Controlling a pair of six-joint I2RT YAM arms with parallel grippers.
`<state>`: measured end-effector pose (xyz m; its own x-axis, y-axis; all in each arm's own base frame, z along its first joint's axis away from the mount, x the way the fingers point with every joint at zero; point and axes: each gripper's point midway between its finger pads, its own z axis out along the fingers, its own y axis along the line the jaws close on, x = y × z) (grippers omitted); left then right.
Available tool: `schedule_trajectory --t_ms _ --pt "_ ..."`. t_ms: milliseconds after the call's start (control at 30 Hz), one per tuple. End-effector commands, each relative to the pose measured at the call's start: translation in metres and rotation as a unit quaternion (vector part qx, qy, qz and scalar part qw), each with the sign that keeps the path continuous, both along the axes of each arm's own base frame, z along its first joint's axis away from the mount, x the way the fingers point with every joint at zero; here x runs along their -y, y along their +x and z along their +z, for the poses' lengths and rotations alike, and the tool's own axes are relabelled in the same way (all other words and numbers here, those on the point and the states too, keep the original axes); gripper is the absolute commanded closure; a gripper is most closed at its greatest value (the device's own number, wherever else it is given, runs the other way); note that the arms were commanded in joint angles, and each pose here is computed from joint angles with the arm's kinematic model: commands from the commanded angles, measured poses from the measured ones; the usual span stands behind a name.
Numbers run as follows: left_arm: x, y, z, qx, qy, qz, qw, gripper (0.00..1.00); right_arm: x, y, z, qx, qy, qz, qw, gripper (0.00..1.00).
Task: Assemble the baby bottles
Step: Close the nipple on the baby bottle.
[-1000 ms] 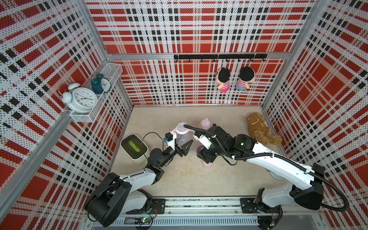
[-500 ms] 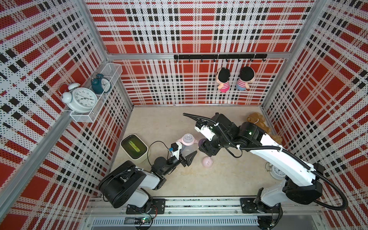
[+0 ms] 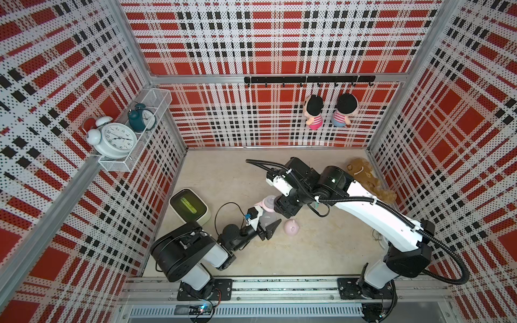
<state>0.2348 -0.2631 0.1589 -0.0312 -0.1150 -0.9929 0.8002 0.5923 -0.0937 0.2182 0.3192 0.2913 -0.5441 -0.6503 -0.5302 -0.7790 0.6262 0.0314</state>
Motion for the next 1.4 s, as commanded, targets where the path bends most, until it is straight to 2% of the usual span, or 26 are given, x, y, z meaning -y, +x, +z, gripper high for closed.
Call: schedule_trajectory --t_ms 0,233,900,1367 --pt "0.002 0.001 0.005 0.024 0.003 0.01 1.0 1.0 -0.003 0.0 0.001 -0.007 -0.002 0.008 1.0 0.38" --pt "0.009 0.001 0.001 0.035 0.032 0.018 0.999 1.0 -0.011 0.005 -0.002 -0.007 0.001 0.012 1.0 0.38" --pt "0.007 -0.003 0.006 0.062 0.046 0.036 0.996 1.0 -0.012 0.012 -0.025 -0.042 0.011 0.021 0.999 0.38" --pt "-0.003 0.006 0.012 0.075 0.047 0.087 0.992 1.0 -0.008 0.012 -0.049 -0.065 -0.025 0.017 0.997 0.37"
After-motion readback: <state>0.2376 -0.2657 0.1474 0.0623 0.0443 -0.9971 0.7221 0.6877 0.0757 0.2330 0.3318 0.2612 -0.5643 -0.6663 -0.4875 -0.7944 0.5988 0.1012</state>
